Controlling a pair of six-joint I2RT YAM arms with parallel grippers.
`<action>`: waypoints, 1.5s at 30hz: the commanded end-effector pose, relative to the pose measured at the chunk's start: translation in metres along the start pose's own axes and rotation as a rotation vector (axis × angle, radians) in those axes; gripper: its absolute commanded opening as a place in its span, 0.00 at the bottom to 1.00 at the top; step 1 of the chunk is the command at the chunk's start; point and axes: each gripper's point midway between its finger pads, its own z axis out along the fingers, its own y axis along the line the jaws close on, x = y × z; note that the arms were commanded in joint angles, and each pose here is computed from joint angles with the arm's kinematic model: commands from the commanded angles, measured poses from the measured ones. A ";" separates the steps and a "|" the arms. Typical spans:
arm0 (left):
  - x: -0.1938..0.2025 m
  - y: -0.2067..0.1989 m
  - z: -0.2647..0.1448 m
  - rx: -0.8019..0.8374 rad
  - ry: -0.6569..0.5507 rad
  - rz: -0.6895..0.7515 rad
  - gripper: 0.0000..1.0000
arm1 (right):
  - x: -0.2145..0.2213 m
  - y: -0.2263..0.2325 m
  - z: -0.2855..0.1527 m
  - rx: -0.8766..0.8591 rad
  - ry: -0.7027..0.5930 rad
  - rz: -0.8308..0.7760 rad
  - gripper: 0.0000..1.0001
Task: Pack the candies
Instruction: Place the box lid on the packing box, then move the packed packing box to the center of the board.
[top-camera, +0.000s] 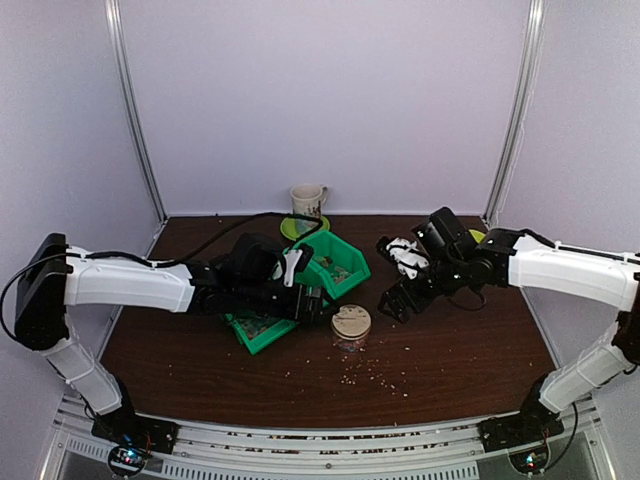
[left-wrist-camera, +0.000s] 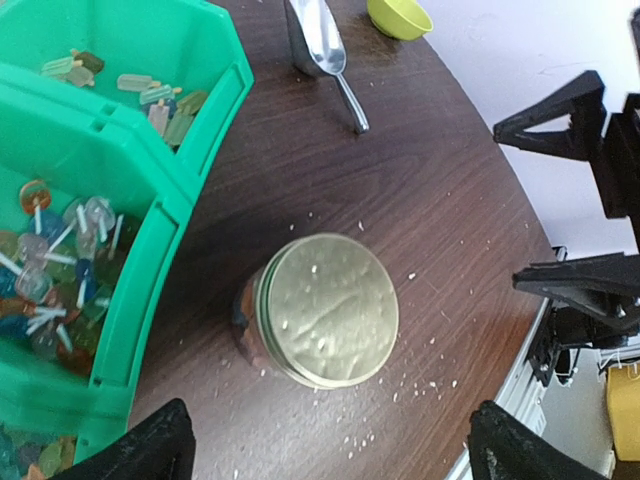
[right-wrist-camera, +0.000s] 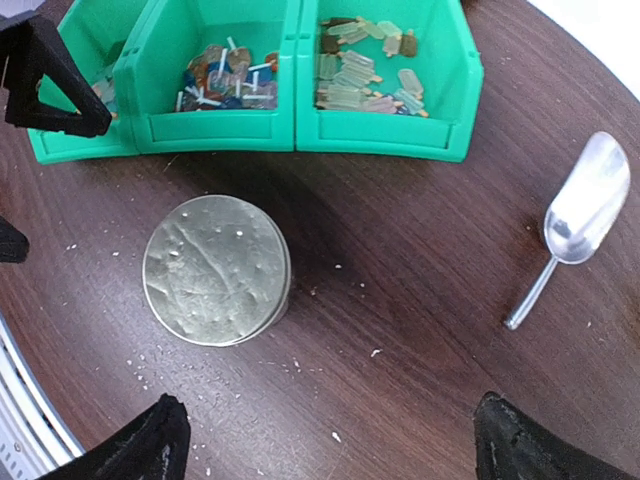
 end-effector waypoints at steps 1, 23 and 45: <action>-0.013 -0.012 0.019 0.032 0.001 0.031 0.98 | -0.013 -0.026 -0.016 0.113 -0.147 0.121 1.00; 0.012 -0.031 0.083 0.170 0.170 0.045 0.91 | 0.011 -0.063 -0.067 0.238 -0.337 0.216 1.00; 0.015 -0.044 0.071 0.182 0.109 0.308 0.98 | 0.011 -0.060 -0.082 0.220 -0.360 0.183 0.99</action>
